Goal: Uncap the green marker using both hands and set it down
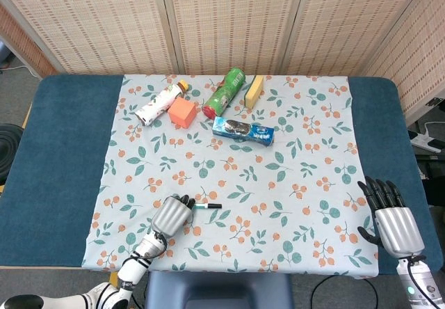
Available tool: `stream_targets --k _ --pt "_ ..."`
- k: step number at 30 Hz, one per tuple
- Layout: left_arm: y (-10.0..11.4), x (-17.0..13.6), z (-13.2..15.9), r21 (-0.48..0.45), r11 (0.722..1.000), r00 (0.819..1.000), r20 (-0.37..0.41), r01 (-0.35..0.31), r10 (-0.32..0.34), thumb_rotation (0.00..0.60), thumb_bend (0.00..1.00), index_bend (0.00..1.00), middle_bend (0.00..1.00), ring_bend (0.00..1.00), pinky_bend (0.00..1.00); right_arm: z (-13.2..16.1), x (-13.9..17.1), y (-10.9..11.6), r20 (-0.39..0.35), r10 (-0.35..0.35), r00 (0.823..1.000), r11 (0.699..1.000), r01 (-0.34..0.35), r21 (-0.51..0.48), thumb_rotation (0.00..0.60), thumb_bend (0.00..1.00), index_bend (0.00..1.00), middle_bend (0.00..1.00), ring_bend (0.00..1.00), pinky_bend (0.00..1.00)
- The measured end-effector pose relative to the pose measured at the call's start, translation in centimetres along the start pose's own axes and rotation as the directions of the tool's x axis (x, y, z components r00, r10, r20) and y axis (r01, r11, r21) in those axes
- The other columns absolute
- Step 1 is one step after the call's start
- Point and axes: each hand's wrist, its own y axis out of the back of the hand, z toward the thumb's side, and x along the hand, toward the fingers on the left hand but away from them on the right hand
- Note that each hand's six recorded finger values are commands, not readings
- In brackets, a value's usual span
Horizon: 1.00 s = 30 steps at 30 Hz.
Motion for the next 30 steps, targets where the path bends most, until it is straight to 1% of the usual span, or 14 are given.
stream_targets --k 6,16,19,23,24,26,29,30 --pt "-0.2 0.1 -0.2 0.012 1.0 1.0 -0.007 -0.002 0.002 0.6 0.44 0.42 0.51 0.69 0.97 0.0 0.0 0.0 0.001 0.0 1.0 1.0 0.0 -0.001 0.6 0.06 0.0 0.0 0.0 0.03" --pt "0.3 -0.1 -0.3 0.012 1.0 1.0 -0.005 -0.028 0.028 0.6 0.44 0.47 0.57 0.69 0.97 0.2 0.0 -0.2 -0.005 0.006 1.0 1.0 -0.006 0.002 0.6 0.06 0.0 0.0 0.0 0.03" --pt "0.4 -0.3 -0.3 -0.002 0.999 0.999 -0.003 -0.034 0.034 0.6 0.44 0.49 0.59 0.69 0.97 0.7 0.0 -0.4 -0.029 0.006 1.0 1.0 -0.006 -0.003 0.6 0.06 0.0 0.0 0.0 0.03" --pt "0.7 -0.4 -0.4 -0.031 0.999 0.999 0.006 -0.045 0.045 0.6 0.44 0.5 0.6 0.69 0.96 2.2 0.1 -1.3 -0.083 0.016 0.996 0.999 -0.019 -0.033 0.6 0.06 0.0 0.0 0.0 0.04" --pt "0.8 -0.4 -0.4 -0.035 0.998 0.999 0.009 -0.048 0.049 0.6 0.44 0.5 0.61 0.69 0.96 2.5 0.1 -1.5 -0.093 0.019 0.996 0.999 -0.023 -0.04 0.6 0.06 0.01 0.0 0.0 0.04" --pt "0.9 -0.4 -0.3 -0.042 0.998 0.998 0.014 -0.053 0.053 0.6 0.44 0.51 0.62 0.69 0.95 2.8 0.0 -1.6 -0.103 0.019 0.994 0.999 -0.024 -0.048 0.6 0.06 0.07 0.01 0.0 0.04" --pt "1.5 -0.4 0.1 -0.059 0.996 0.997 0.029 -0.068 0.07 0.6 0.44 0.51 0.63 0.69 0.95 4.7 -0.4 -1.7 -0.158 0.008 0.987 0.997 -0.021 -0.078 0.6 0.06 0.16 0.02 0.0 0.04" --pt "1.8 -0.4 0.3 -0.067 0.995 0.997 0.033 -0.074 0.076 0.6 0.44 0.51 0.63 0.69 0.95 5.9 -0.8 -1.8 -0.19 0.006 0.982 0.996 -0.022 -0.086 0.6 0.06 0.18 0.03 0.0 0.04"
